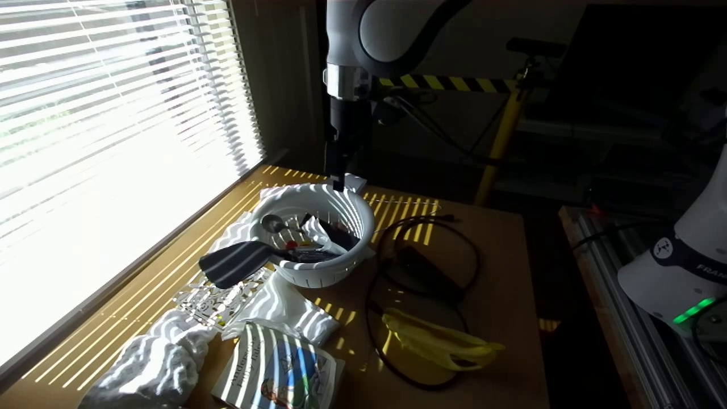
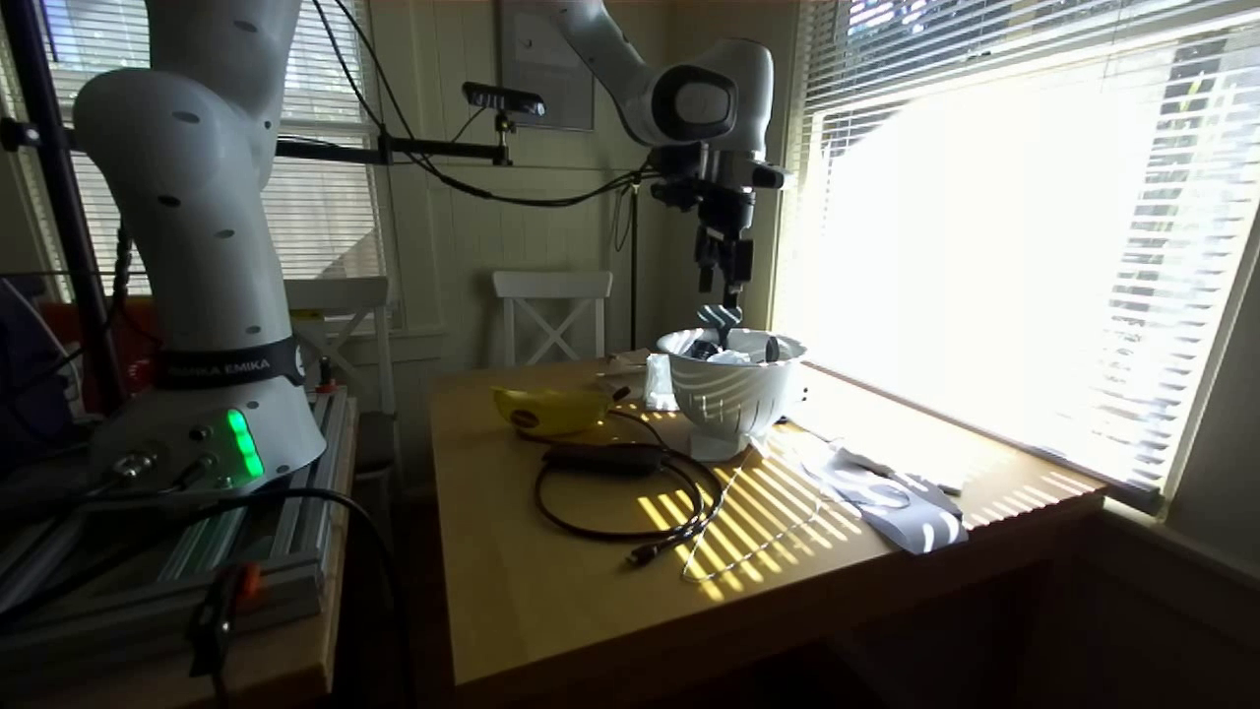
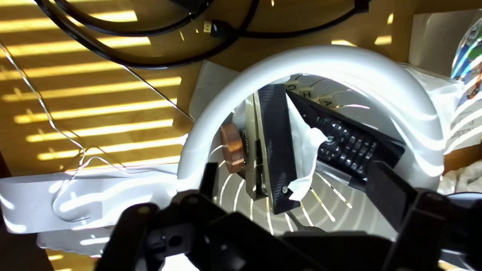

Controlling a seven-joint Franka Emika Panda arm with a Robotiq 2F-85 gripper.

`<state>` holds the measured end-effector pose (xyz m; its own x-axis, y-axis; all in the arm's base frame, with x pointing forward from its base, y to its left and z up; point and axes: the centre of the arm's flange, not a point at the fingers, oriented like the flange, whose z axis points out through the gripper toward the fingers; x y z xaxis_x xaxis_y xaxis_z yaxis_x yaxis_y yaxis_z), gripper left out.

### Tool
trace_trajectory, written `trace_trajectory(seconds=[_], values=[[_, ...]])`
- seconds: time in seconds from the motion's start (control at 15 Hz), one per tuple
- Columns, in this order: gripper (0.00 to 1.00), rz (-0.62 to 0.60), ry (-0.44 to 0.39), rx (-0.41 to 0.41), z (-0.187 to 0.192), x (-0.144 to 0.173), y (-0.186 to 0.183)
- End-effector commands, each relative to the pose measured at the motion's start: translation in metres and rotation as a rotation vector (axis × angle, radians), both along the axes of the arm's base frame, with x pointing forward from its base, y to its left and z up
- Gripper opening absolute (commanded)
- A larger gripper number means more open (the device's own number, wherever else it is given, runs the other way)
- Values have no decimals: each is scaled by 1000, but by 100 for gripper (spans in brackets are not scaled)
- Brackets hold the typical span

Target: Take the stapler and spatula out of the white colander.

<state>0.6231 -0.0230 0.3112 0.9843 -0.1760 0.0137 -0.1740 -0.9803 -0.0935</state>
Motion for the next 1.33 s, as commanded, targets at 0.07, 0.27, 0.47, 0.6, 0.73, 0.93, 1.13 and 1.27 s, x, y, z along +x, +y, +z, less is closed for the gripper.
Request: trace_trajectory(seconds=[0.07,0.27,0.47,0.6,0.73,0.93,1.13,1.27], values=[[100,-44,100,-104,-52,48,-9],[100,-63,153,-139,-77,59,-10],[100,-84,182,-145,-93,70,-5],[100,-110,180,-159,-100,80,-2],[100,-157,174,-163,-99,89,0],[100,-129,163,-139,-88,65,-8],[100,-129,163,-139,-87,65,-8],[100,-139,161,-157,-86,59,-6]])
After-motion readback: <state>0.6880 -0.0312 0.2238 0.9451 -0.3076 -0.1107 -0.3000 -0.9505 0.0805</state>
